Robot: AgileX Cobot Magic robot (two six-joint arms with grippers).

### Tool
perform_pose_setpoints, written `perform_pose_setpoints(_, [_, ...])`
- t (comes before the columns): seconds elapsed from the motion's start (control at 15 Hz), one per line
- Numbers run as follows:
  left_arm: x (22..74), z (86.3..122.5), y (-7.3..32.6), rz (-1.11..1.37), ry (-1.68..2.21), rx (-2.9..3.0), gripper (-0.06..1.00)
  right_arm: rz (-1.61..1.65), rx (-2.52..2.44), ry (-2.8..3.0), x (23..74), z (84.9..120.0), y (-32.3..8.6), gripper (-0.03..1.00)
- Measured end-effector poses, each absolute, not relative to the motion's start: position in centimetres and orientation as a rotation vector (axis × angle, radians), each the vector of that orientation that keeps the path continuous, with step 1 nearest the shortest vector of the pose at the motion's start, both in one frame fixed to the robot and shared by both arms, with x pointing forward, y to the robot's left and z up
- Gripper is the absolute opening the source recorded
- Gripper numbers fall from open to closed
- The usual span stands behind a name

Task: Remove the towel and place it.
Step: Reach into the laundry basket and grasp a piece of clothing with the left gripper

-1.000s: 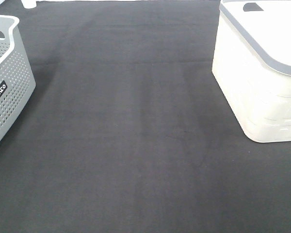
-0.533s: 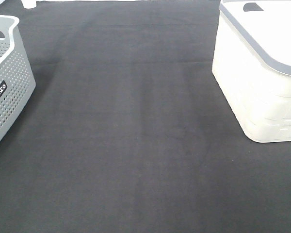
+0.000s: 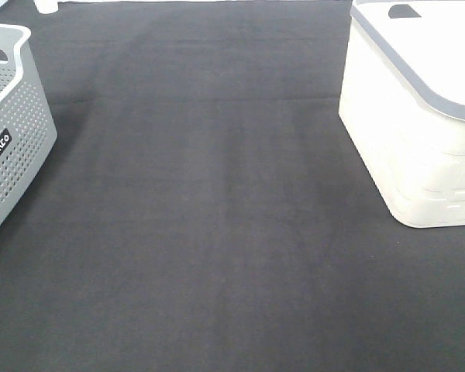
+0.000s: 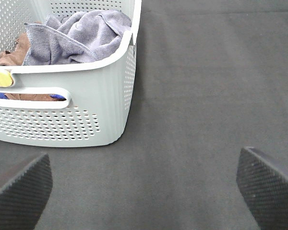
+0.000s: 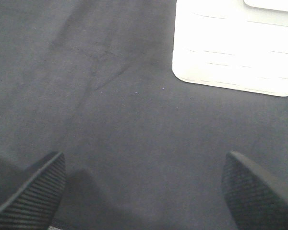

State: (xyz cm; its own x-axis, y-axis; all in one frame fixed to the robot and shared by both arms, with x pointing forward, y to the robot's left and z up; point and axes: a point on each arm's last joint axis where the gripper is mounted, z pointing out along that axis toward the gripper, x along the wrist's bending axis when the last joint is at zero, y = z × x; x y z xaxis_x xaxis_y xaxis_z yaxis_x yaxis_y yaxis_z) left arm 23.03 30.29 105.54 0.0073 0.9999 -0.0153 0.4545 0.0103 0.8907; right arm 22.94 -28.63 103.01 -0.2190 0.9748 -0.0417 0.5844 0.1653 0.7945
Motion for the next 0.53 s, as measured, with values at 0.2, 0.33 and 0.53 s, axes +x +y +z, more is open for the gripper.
perform_pose_setpoints(0.2, [23.03,105.54,30.29,0.930,1.545,1.542,0.99,0.892,1.473,1.880,22.94,103.01,-28.63,0.84])
perform_pose_setpoints(0.33, [23.03,105.54,30.29,0.930,1.545,1.542,0.99,0.892,1.473,1.880,22.94,103.01,-28.63,0.84])
perform_pose_setpoints(0.53, [23.03,105.54,30.29,0.930,1.545,1.542,0.99,0.892,1.473,1.880,22.94,103.01,-28.63,0.84])
